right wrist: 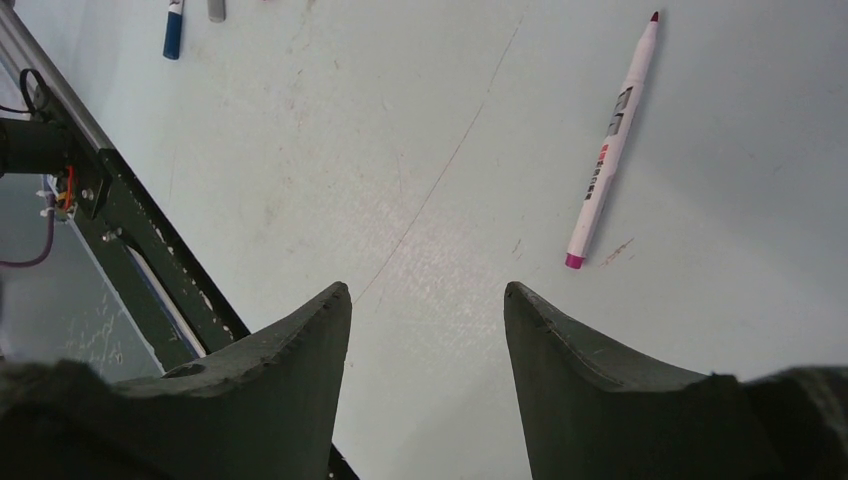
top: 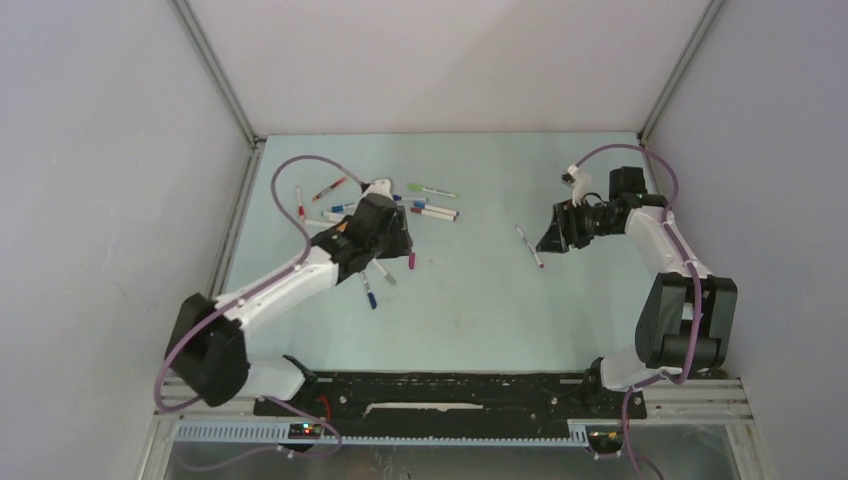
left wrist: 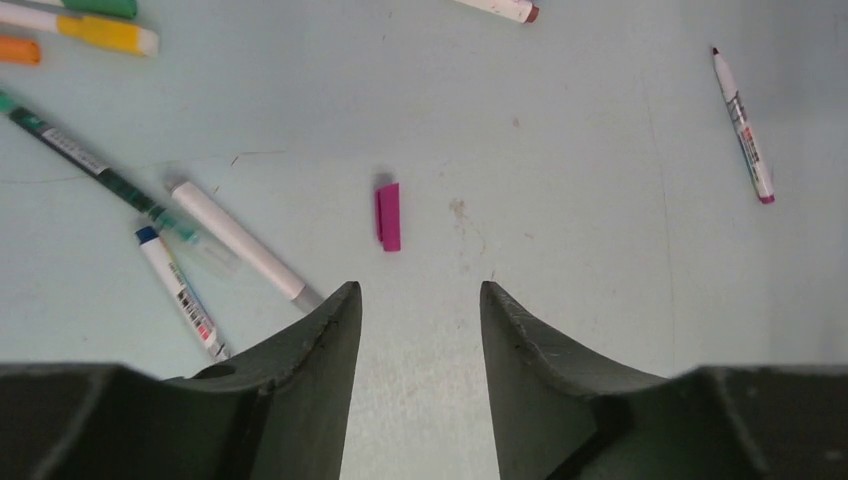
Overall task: Open the pen caps
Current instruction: Pick up the pen from the center of the board.
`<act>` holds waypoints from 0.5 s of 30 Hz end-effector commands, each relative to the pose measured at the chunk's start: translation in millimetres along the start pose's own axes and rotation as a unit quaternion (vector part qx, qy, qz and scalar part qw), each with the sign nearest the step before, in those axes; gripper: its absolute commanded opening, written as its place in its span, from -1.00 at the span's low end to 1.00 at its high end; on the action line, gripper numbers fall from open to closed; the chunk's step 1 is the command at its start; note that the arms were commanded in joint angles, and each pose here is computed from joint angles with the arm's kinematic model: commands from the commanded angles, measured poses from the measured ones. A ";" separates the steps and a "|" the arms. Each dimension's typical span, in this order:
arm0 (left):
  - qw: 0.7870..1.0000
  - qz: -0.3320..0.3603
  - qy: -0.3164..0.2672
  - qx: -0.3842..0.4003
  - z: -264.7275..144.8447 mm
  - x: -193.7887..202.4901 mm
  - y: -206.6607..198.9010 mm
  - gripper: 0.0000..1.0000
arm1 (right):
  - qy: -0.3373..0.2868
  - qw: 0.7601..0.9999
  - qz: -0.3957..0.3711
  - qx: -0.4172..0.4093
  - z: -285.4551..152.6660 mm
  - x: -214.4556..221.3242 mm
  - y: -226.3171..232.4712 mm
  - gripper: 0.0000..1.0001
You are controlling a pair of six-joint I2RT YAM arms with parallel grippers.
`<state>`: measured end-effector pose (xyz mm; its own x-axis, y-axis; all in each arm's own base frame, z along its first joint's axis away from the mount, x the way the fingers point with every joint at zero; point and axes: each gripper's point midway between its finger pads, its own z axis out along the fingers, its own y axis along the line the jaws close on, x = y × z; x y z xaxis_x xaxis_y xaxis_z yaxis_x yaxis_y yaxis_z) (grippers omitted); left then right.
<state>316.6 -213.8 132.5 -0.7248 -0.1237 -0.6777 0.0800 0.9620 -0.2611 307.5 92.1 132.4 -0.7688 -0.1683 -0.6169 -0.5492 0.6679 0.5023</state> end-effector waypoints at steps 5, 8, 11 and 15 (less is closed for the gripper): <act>0.993 -0.038 -0.111 0.025 -44.1 2.9 31.4 0.30 | -0.034 0.999 -0.040 -0.015 -17.4 -19.4 16.7 0.22; 0.989 -0.061 -0.131 0.023 -50.3 8.0 43.8 0.38 | -0.035 0.998 -0.040 -0.014 -17.8 -18.7 16.2 0.22; 0.988 -0.079 -0.132 0.014 -49.6 16.7 54.6 0.40 | -0.035 0.998 -0.040 -0.015 -18.2 -18.4 16.8 0.22; 0.987 -0.101 -0.126 0.003 -44.0 27.7 65.5 0.45 | -0.035 0.998 -0.040 -0.016 -18.1 -18.2 16.7 0.22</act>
<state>267.1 -151.8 131.0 -0.5694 -0.2950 -0.7673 0.0164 0.9291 -0.3694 301.9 92.7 144.6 -0.7485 -0.1620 -0.6431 -0.5735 0.6449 0.5051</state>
